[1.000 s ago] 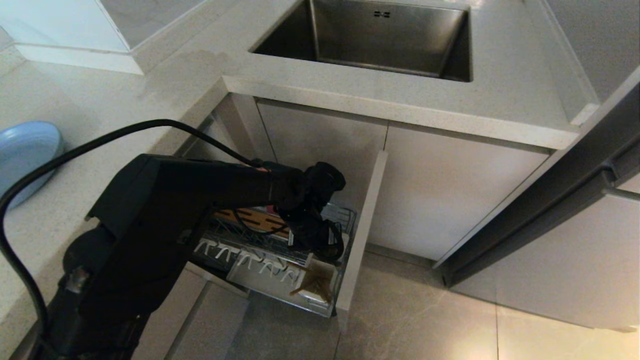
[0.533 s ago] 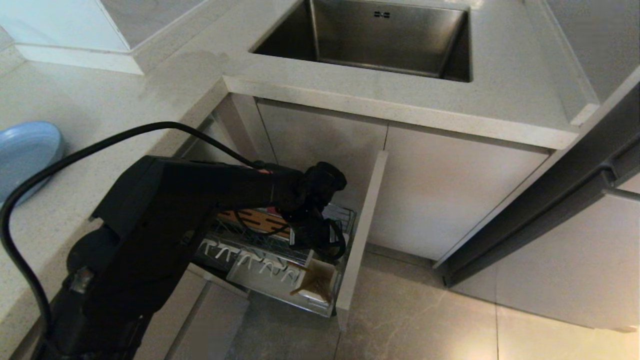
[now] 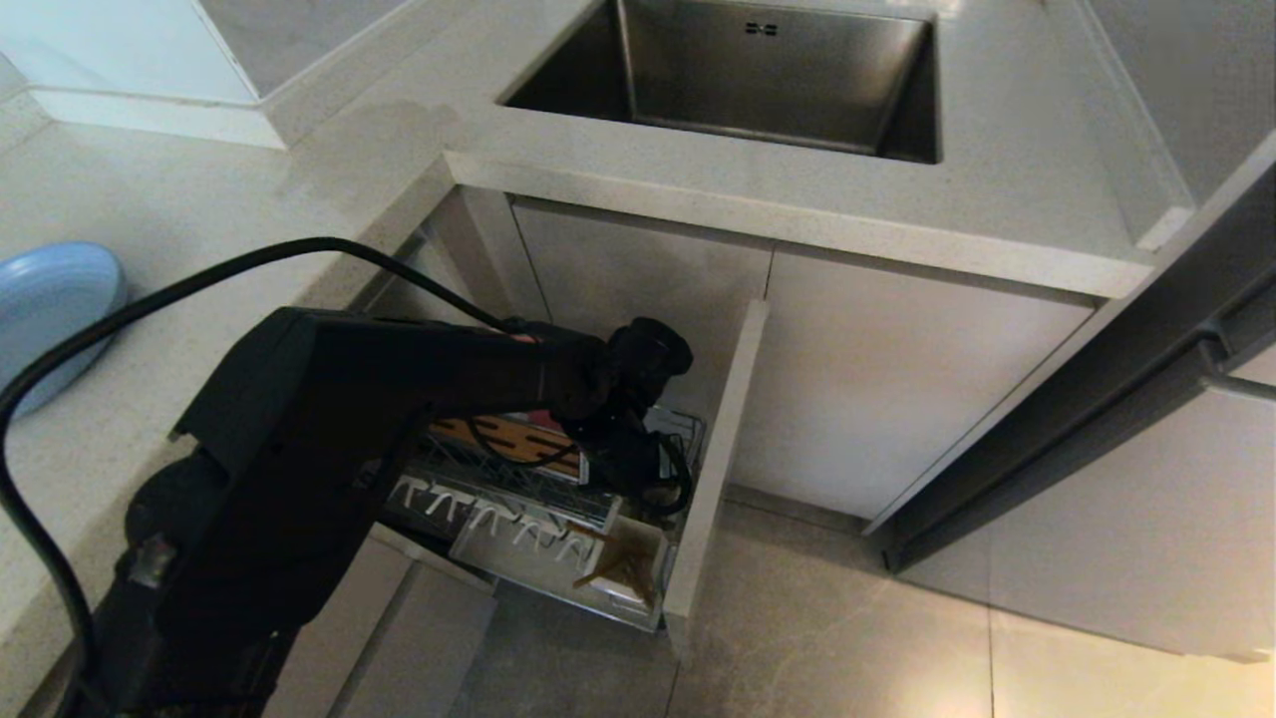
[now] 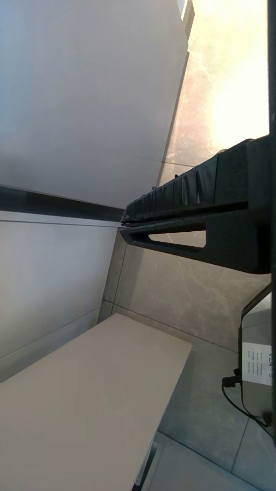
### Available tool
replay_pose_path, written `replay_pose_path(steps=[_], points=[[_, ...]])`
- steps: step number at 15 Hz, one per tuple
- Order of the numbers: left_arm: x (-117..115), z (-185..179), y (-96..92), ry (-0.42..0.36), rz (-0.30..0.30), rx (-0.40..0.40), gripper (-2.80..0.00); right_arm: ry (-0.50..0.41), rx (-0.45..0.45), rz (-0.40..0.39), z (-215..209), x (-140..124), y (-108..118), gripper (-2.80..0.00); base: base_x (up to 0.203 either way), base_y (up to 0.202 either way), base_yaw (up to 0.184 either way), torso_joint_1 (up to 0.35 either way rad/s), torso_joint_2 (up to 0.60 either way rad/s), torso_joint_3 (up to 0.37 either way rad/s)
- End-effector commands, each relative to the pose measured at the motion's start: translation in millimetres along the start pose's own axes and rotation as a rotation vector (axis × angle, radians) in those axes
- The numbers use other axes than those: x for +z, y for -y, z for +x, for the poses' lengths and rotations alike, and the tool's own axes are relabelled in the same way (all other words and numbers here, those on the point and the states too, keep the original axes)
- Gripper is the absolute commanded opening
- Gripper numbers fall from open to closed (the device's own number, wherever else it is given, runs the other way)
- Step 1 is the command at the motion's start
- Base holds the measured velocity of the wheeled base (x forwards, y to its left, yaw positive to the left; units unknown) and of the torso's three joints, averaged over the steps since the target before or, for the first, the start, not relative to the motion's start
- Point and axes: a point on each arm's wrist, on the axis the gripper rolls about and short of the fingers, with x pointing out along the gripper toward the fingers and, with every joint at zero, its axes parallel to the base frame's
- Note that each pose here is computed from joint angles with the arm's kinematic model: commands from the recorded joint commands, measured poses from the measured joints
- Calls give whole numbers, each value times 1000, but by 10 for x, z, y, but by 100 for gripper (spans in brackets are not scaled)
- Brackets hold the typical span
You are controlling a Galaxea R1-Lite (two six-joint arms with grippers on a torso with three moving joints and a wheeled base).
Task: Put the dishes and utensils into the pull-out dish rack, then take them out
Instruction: Pick up the fork and place it in the cupboard
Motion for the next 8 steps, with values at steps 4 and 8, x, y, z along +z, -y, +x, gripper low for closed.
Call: replay_pose_path(steps=[4, 8], points=[[47, -199, -3, 59, -6, 35, 0, 1, 0, 0, -1, 0, 0, -280, 0, 0, 0, 0, 0, 0], [72, -366, 5, 88, -14, 25, 0, 1, 0, 0, -1, 0, 0, -280, 0, 0, 0, 0, 0, 0]])
